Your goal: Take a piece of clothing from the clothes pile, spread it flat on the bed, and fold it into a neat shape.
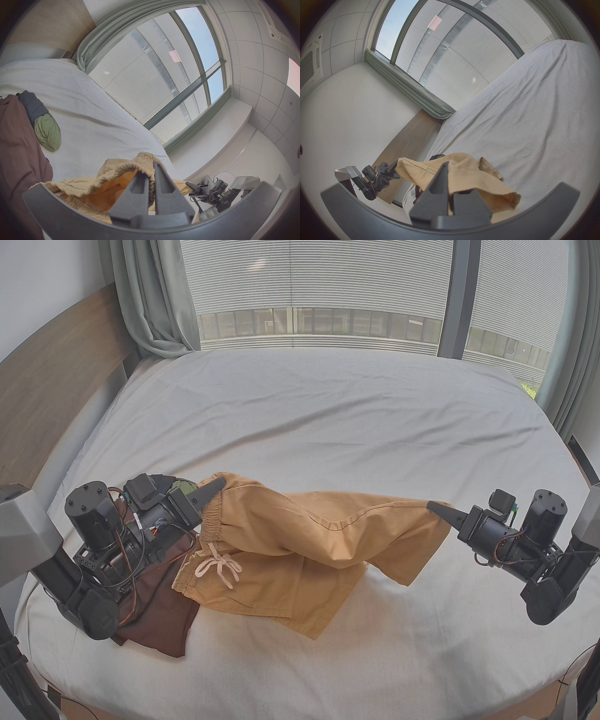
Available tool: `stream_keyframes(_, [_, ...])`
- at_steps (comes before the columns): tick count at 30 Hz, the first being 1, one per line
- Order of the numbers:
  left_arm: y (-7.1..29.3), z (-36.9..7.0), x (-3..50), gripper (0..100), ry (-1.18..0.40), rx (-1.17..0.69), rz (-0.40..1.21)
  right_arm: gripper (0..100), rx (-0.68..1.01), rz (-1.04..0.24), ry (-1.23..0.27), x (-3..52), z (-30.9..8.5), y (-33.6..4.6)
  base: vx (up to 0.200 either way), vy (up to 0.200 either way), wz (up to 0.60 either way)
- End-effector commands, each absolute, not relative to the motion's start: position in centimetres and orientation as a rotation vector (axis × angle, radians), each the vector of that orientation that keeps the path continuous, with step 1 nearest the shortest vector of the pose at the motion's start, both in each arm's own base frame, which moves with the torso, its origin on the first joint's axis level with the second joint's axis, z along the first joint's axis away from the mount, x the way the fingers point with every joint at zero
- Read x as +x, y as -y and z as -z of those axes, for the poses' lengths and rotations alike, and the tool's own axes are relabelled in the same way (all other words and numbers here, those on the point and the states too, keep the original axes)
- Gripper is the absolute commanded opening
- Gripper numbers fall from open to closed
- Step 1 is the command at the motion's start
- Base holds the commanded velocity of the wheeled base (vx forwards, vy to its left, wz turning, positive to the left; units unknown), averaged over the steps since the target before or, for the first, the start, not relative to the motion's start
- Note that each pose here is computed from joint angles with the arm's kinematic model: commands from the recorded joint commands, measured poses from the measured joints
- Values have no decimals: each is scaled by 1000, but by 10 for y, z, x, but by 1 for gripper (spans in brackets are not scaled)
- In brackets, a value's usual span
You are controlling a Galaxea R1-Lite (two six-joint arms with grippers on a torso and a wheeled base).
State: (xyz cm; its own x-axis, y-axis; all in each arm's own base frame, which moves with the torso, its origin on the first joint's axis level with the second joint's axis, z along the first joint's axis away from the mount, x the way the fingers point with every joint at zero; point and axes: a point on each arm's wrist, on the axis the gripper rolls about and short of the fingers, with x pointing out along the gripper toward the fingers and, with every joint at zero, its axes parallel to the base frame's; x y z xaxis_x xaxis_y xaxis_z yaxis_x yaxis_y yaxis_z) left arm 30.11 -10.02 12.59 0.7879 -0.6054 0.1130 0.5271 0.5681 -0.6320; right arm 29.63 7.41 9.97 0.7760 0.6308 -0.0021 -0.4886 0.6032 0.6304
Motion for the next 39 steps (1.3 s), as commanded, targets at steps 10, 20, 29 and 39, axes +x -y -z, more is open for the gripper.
stream_keyframes(10, [101, -131, 294, 0, -117, -706, 678, 0, 637, -678, -113, 278, -139, -63, 0, 0, 0])
stream_keyframes(20, [99, -130, 294, 0, -122, -707, 677, 0, 628, -669, -60, 268, -162, -54, 0, 0, 0])
stream_keyframes(29, [97, -138, 292, 0, -107, -733, 687, 0, 618, -640, -8, 258, -183, -41, 0, 0, 0])
stream_keyframes(39, [95, -137, 294, 0, -105, -733, 678, 0, 614, -603, 11, 261, -185, -31, 0, 0, 0])
